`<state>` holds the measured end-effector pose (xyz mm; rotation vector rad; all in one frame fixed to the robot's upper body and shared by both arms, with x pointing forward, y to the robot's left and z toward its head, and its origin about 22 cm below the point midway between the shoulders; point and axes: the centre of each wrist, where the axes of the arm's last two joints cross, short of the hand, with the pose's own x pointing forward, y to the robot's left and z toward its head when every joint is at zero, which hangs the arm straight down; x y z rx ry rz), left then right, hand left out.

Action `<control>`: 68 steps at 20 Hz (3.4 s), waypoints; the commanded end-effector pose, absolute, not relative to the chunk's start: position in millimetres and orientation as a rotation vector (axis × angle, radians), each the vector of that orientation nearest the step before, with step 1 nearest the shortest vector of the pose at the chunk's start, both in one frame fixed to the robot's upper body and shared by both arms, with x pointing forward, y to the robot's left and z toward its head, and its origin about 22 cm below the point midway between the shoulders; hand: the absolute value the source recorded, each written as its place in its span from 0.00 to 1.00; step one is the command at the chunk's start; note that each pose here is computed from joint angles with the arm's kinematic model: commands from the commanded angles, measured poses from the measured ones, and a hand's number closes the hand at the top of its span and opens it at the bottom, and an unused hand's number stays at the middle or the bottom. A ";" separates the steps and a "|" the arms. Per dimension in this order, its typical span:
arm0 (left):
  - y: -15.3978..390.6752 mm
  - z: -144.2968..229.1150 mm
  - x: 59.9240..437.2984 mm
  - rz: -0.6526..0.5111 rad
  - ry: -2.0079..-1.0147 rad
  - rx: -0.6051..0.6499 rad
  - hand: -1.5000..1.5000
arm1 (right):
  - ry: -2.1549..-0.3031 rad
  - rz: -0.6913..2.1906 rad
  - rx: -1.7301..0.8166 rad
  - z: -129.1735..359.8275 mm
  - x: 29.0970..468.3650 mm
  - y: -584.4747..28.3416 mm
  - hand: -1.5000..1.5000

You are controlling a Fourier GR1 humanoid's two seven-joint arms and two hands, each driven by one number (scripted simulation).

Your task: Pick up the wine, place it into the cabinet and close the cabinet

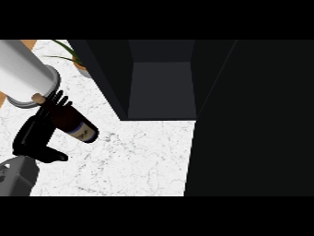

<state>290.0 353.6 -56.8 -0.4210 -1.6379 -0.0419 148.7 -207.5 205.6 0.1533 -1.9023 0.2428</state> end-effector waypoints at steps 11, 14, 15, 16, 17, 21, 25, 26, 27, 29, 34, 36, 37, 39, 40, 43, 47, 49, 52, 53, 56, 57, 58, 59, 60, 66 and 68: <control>347.7 -85.5 295.8 -0.023 -1.600 -0.468 0.00 | -1.949 0.278 0.180 221.8 127.8 -211.8 0.00; 343.0 -84.2 295.4 -0.006 -1.591 -0.492 0.00 | -1.962 0.235 0.182 224.4 126.0 -212.2 0.00; 339.8 -91.5 293.1 -0.022 -1.620 -0.459 0.00 | -1.961 0.241 0.176 221.1 131.0 -216.2 0.00; 340.1 -83.4 305.2 0.000 -1.637 -0.467 0.00 | -1.944 0.243 0.199 222.0 124.5 -210.2 0.00; 344.0 -91.1 296.9 0.009 -1.627 -0.484 0.00 | -1.944 0.256 0.175 215.0 129.9 -208.3 0.00; 328.4 -82.6 314.7 0.032 -1.610 -0.547 1.00 | -1.945 0.249 0.201 215.1 117.5 -204.4 0.00; 326.7 -95.0 297.3 -0.043 -1.574 -0.658 1.00 | -1.944 0.231 0.193 224.6 129.9 -204.7 0.00; 321.8 -83.6 309.8 -0.085 -1.615 -0.628 1.00 | -1.941 0.251 0.196 218.2 137.3 -205.0 0.00; 317.9 -99.4 289.6 -0.105 -1.612 -0.641 1.00 | -1.937 0.229 0.204 214.7 134.8 -206.1 0.00; 301.7 -88.3 316.5 -0.130 -1.626 -0.601 1.00 | -1.940 0.251 0.201 219.8 127.1 -210.2 0.00; 331.0 -86.4 303.1 -0.209 -1.743 -0.426 1.00 | -1.948 0.264 0.202 210.5 117.8 -218.0 0.00; 323.8 -103.6 273.7 -0.117 -1.748 -0.313 1.00 | -1.928 0.244 0.184 216.3 128.6 -213.0 0.00; 323.3 -106.5 262.7 -0.090 -1.745 -0.266 1.00 | -1.932 0.233 0.180 213.4 128.7 -214.3 0.00; 332.7 -110.5 252.5 0.003 -1.721 -0.142 1.00 | -1.930 0.233 0.167 209.3 131.6 -206.3 0.00; 312.7 -121.8 243.0 0.060 -1.712 -0.157 1.00 | -1.927 0.248 0.177 216.7 121.6 -216.1 0.00; 311.3 -104.5 252.2 0.045 -1.825 -0.099 1.00 | -1.935 0.225 0.169 207.3 129.4 -210.9 0.00; 319.8 -84.9 252.3 0.037 -1.918 -0.010 1.00 | -1.938 0.230 0.169 212.9 138.7 -214.0 0.00; 313.9 -69.0 246.0 0.041 -1.958 -0.016 1.00 | -1.948 0.226 0.186 213.5 120.2 -213.8 0.00; 285.5 -44.7 241.2 0.075 -1.948 -0.175 1.00 | -1.924 0.210 0.179 209.5 133.6 -211.5 0.00; 307.8 -23.1 251.1 0.047 -1.938 -0.200 1.00 | -1.933 0.235 0.183 212.4 134.2 -213.1 0.00; 287.4 -14.1 224.3 0.056 -1.930 -0.241 1.00 | -1.923 0.227 0.170 222.4 133.3 -215.4 0.00; 271.3 4.5 234.7 0.045 -1.927 -0.274 1.00 | -1.927 0.248 0.190 211.3 134.4 -211.4 0.00; 256.4 1.4 237.1 0.046 -1.923 -0.262 1.00 | -1.923 0.228 0.191 214.2 119.9 -200.0 0.00; 258.7 15.3 235.2 0.022 -1.930 -0.257 1.00 | -1.939 0.228 0.198 218.8 130.4 -205.9 0.00; 263.7 29.4 238.7 0.022 -1.919 -0.267 1.00 | -1.918 0.233 0.173 213.1 120.0 -208.1 0.00; 218.1 69.7 244.0 -0.005 -1.907 -0.253 1.00 | -1.911 0.234 0.206 208.0 130.9 -208.8 0.00; 213.7 78.9 256.1 -0.042 -1.907 -0.291 1.00 | -1.919 0.237 0.189 212.0 125.0 -217.7 0.00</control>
